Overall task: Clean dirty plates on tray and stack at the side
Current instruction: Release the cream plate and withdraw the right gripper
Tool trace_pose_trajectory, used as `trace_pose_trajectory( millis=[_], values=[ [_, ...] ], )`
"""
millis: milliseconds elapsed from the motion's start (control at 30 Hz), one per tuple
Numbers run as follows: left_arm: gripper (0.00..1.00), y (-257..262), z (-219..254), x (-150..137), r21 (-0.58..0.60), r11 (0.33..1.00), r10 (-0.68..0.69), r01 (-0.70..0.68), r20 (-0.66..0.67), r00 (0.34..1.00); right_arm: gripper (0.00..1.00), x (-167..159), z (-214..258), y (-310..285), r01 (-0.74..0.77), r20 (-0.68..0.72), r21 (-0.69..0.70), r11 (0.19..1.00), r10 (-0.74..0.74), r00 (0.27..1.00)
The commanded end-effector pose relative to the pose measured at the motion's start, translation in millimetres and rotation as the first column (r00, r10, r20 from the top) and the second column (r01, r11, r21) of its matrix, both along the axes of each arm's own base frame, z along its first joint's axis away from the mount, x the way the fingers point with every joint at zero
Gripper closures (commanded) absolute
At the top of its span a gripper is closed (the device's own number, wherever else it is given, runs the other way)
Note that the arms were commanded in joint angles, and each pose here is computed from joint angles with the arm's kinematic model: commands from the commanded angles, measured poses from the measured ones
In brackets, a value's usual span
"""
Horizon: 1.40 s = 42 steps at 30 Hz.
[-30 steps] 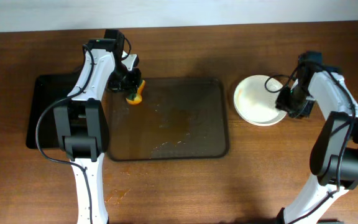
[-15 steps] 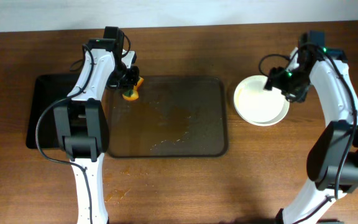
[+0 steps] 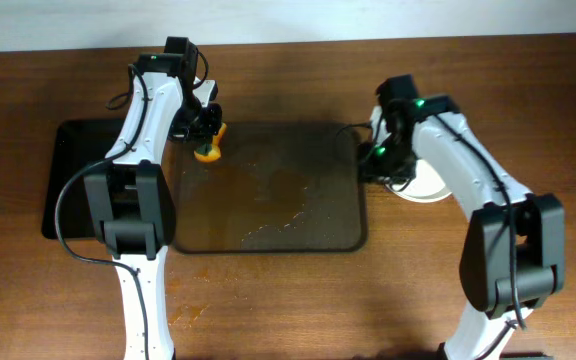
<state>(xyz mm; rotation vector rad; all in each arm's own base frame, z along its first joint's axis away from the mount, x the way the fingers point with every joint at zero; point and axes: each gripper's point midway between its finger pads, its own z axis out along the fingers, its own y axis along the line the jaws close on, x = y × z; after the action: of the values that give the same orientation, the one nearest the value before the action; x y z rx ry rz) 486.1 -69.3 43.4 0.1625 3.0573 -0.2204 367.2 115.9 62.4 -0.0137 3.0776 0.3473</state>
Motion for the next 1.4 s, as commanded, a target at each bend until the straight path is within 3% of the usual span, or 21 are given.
trace_pose_trajectory(
  millis=[0, 133, 333, 633, 1000, 1033, 1067, 1100, 1200, 1267, 1367],
  values=[
    [1.00, 1, 8, 6, 0.006, 1.000, -0.013, 0.013, 0.031, 0.999, 0.62, -6, -20, -4, -0.004, 0.007, -0.055, 0.999, 0.005, 1.000],
    [0.99, 1, 8, 7, 0.006, 1.000, -0.014, 0.014, 0.032, 0.999, 0.63, -8, -40, -7, -0.002, 0.026, -0.059, 0.998, 0.004, 1.000],
    [0.99, 1, 8, 7, 0.006, 1.000, -0.013, 0.013, 0.034, 0.999, 0.78, -7, -57, -6, -0.005, 0.064, -0.051, 0.999, 0.008, 0.998],
    [0.99, 1, 8, 7, 0.005, 1.000, -0.014, 0.014, 0.034, 0.999, 0.91, 6, -73, -3, -0.030, 0.098, -0.049, 0.998, 0.035, 0.995],
    [1.00, 1, 8, 7, 0.005, 1.000, -0.014, 0.014, 0.034, 0.999, 0.95, 27, -70, -2, -0.072, 0.190, -0.062, 0.995, 0.082, 0.978],
    [1.00, 1, 8, 7, 0.005, 1.000, -0.014, 0.014, 0.034, 0.999, 0.85, 27, -69, -2, -0.072, 0.189, -0.062, 0.995, 0.082, 0.978],
    [0.99, 1, 8, 7, 0.005, 1.000, -0.013, 0.013, 0.035, 0.999, 0.55, 27, -66, -2, -0.072, 0.183, -0.062, 0.995, 0.082, 0.980],
    [1.00, 1, 13, 9, 0.005, 1.000, -0.012, 0.012, 0.042, 0.999, 0.42, 29, -61, -2, -0.072, 0.180, -0.063, 0.995, 0.082, 0.980],
    [1.00, 7, 48, 15, 0.001, 1.000, 0.001, -0.001, 0.092, 0.996, 0.32, 43, -24, 2, -0.071, 0.200, -0.060, 0.996, 0.081, 0.976],
    [1.00, 20, 84, 17, 0.010, 1.000, 0.023, -0.025, 0.140, 0.990, 0.10, 52, 9, 4, -0.069, 0.219, -0.057, 0.996, 0.080, 0.972],
    [1.00, 61, 121, 3, 0.117, 0.989, 0.073, -0.091, 0.155, 0.985, 0.03, 58, 57, 6, -0.070, 0.224, -0.055, 0.996, 0.081, 0.971]
  ],
)
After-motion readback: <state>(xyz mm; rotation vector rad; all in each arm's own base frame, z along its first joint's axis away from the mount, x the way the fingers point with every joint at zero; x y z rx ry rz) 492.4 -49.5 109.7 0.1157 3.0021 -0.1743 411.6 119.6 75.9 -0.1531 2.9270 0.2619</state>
